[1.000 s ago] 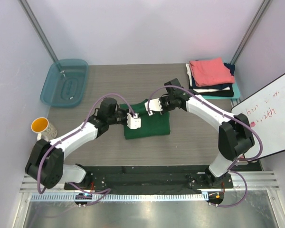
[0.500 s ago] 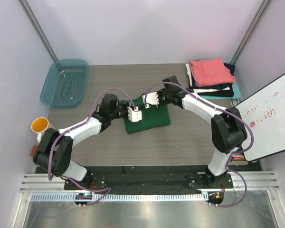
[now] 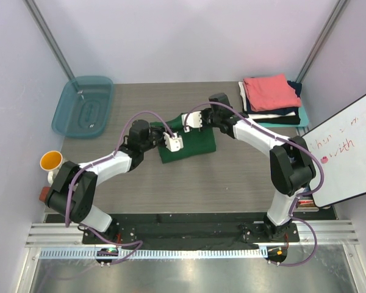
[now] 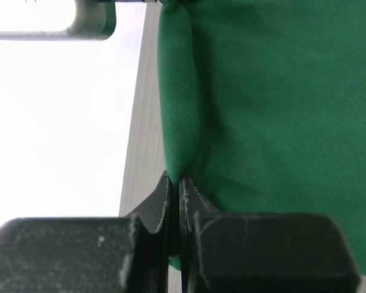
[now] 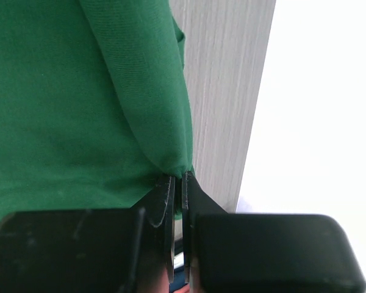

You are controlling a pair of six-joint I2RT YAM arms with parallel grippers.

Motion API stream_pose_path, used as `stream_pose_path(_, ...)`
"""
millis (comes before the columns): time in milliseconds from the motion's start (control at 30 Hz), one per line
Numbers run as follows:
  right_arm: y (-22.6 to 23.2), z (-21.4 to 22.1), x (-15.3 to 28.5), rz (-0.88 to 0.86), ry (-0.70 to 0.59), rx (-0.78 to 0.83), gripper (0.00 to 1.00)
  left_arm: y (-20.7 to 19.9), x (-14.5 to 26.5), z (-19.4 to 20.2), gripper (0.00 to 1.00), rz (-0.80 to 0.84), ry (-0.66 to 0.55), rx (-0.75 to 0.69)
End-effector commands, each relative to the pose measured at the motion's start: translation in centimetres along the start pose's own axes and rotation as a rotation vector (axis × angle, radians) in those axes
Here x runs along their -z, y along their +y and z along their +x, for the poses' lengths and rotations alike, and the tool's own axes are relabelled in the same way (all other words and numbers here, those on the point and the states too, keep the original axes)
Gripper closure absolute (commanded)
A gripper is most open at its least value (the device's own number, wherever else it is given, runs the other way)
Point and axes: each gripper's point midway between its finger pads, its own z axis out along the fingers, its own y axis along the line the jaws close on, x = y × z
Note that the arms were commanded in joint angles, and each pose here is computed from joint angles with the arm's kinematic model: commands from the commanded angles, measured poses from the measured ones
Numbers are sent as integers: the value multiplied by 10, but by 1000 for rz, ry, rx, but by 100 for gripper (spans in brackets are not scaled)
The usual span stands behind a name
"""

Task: Fold and stack the t-shirts
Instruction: Fold the long partially folded tshirt into a neat square

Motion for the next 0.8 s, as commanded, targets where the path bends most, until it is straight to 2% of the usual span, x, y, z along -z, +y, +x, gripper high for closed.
stream_pose_path(0, -46, 3, 7, 143, 13, -3, 99, 25, 3, 1, 100, -100, -2, -34)
stream_pose_path(333, -73, 0, 10, 278, 0, -8, 99, 48, 3, 5, 100, -227, 9, -100)
stream_pose_path(467, -73, -2, 5, 282, -15, -4, 99, 45, -2, 14, 100, -220, 38, -109)
stream_pose_path(500, -69, -2, 0, 276, -16, -3, 98, 42, -2, 16, 100, -211, 50, -119)
stream_pose_path(533, -69, -1, -5, 289, -19, 0, 94, 42, -3, 19, 99, -211, 61, -123)
stream_pose_path(567, -69, 0, -8, 310, -8, -3, 70, 37, -4, 31, 90, -205, 109, -127)
stream_pose_path(600, -75, -3, -16, 371, -18, 2, 51, 38, -4, 39, 74, -208, 148, -170)
stream_pose_path(633, -67, -1, -25, 388, -10, 4, 34, 39, -6, 49, 69, -228, 193, -192)
stream_pose_path(667, -68, 6, -28, 442, 36, -1, 13, 32, -4, 88, 34, -267, 364, -191)
stream_pose_path(700, -71, 9, -37, 548, 70, 4, 7, 65, 0, 90, 21, -457, 388, -201)
stream_pose_path(733, -74, 10, -39, 605, 100, 10, 3, 73, 4, 107, 11, -540, 467, -208)
stream_pose_path(767, -74, 25, -38, 665, 187, -3, 0, 50, -1, 148, 0, -541, 575, -220)
